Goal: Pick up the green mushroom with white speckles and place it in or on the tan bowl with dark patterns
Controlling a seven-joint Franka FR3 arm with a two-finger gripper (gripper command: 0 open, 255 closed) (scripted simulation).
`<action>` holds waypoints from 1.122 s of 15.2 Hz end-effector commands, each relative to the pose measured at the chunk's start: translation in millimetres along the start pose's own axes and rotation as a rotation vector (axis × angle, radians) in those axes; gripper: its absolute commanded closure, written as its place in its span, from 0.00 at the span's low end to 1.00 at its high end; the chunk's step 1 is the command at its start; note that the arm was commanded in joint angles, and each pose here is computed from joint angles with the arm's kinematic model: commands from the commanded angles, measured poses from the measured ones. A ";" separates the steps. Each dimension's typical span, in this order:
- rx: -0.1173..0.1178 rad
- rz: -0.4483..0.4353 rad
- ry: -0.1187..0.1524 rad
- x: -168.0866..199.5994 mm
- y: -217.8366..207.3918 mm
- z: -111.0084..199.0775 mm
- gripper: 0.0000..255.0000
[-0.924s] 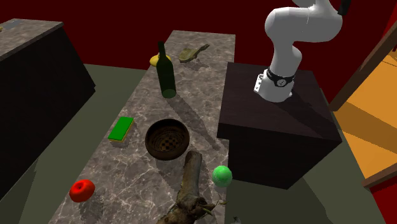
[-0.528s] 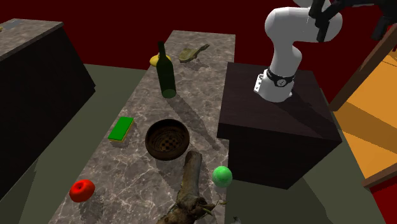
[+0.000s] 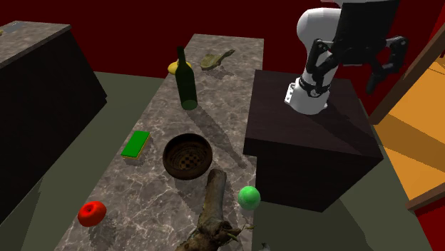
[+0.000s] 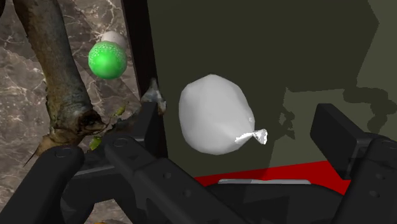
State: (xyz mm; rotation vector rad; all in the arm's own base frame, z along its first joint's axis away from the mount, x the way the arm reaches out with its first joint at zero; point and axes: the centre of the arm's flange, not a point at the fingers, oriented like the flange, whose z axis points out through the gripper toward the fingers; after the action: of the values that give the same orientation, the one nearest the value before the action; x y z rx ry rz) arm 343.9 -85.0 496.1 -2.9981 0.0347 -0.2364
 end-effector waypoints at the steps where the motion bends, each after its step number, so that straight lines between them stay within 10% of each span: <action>1: -0.004 -0.003 0.002 2.7 14.3 23.3 0.00; 17: -0.026 -0.024 -0.001 31.3 122.8 200.1 0.00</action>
State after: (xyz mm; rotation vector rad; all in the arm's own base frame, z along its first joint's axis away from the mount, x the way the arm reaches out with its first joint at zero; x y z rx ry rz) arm 404.4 -173.9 301.0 -3.0217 0.0041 -0.2374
